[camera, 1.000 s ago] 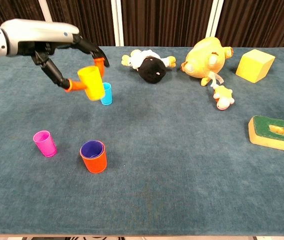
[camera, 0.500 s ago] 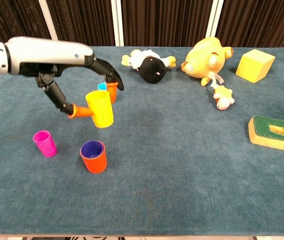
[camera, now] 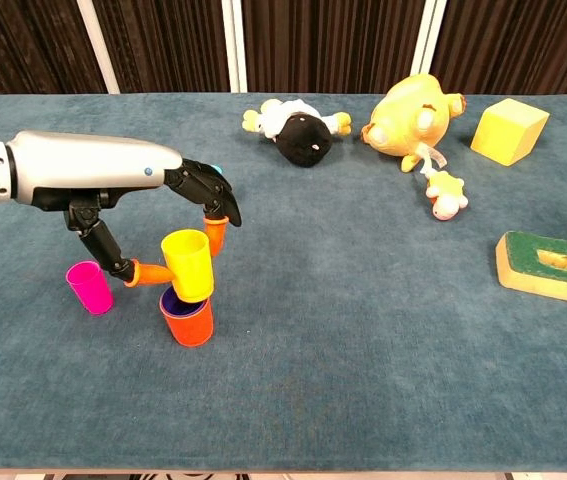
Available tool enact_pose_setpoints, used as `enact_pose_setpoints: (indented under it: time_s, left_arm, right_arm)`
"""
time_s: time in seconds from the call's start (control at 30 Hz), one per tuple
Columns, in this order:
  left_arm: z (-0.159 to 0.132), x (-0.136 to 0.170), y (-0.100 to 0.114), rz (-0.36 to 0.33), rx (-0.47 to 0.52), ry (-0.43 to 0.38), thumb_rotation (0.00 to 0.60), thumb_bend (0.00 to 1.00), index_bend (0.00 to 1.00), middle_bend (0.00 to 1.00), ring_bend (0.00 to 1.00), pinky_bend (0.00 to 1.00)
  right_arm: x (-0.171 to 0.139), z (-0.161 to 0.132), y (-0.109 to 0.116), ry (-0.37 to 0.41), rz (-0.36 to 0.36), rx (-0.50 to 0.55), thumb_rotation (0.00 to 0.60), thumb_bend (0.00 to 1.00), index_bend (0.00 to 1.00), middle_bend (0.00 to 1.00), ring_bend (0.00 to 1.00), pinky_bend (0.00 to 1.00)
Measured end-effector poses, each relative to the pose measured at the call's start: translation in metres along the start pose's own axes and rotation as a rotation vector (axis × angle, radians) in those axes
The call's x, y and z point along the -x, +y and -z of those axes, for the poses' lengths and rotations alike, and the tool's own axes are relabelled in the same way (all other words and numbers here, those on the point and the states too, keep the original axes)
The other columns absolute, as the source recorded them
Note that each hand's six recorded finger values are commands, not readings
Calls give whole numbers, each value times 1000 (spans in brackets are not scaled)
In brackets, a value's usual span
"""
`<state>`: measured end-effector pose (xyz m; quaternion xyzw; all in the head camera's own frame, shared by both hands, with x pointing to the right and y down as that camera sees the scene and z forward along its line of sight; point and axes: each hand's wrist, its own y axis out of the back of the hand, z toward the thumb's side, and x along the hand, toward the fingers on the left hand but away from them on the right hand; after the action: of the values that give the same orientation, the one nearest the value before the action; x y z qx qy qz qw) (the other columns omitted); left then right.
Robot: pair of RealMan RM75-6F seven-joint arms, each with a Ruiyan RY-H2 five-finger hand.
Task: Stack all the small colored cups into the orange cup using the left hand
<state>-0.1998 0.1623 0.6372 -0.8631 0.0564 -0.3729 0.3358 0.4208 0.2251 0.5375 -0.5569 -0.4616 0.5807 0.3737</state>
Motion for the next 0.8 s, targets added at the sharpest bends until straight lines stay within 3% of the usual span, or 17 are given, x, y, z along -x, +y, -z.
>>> enact_pose_setpoints:
  time_s: [0.53,0.63,0.8]
  left_arm:
    - [7,1,-12,22,-59,7,600,349,405,183,39,51]
    - [9,1,-14,29,-81,11,600,315,352,170,33,49]
    - [11,0,-15,43,-121,19,600,260,173,144,18,43]
  right_arm:
    - [1,0,0,-4,-1,0,600,334,49,72,136,65]
    - [0,1,0,-5,1,-1,600,334,49,72,136,65]
    - [0,1,1,-5,1,1,600,334,49,72,136,65]
